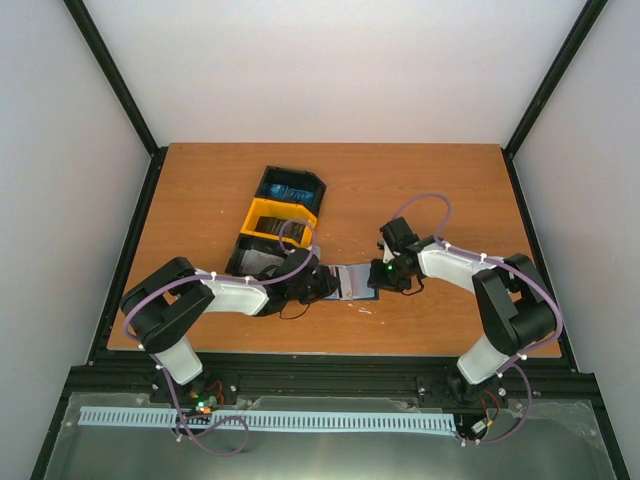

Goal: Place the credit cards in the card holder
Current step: Insert the credit card into the card holder.

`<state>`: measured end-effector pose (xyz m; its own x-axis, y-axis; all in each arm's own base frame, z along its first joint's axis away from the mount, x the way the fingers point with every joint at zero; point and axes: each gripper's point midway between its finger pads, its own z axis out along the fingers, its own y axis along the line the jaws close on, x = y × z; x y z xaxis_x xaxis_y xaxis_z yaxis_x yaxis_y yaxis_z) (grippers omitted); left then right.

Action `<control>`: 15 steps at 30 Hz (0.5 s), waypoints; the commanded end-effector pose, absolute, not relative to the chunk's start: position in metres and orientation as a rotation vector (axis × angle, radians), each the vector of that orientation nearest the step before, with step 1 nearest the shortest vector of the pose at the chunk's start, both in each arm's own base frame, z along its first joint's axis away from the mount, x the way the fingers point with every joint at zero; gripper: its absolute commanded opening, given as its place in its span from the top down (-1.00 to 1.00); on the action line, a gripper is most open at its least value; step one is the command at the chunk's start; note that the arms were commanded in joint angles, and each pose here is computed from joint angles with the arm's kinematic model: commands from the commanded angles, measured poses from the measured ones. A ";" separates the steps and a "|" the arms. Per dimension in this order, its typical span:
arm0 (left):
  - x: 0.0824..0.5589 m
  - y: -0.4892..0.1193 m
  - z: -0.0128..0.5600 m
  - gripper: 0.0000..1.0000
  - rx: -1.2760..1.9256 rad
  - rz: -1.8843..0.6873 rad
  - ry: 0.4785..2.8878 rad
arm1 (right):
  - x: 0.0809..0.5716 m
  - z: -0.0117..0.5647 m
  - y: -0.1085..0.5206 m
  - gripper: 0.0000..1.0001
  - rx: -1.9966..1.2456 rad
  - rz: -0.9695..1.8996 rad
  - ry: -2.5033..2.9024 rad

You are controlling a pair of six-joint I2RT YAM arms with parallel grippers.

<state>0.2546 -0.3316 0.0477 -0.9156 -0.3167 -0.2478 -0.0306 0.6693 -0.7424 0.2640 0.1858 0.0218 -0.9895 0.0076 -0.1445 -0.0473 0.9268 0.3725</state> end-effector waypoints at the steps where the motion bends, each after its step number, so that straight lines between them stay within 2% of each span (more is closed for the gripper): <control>1: 0.271 -0.337 0.061 0.99 -0.279 -1.105 2.446 | 0.270 0.016 0.181 0.36 -0.033 0.485 2.947; 7: 0.272 -0.345 0.059 0.99 -0.245 -1.137 2.455 | 0.275 0.018 0.173 0.51 -0.019 0.411 2.937; 11: 0.272 -0.348 0.056 0.99 -0.240 -1.157 2.461 | 0.269 0.013 0.180 0.64 -0.029 0.471 2.961; 15: 0.271 -0.349 0.051 0.99 -0.234 -1.167 2.468 | 0.262 0.009 0.187 0.68 -0.022 0.522 2.981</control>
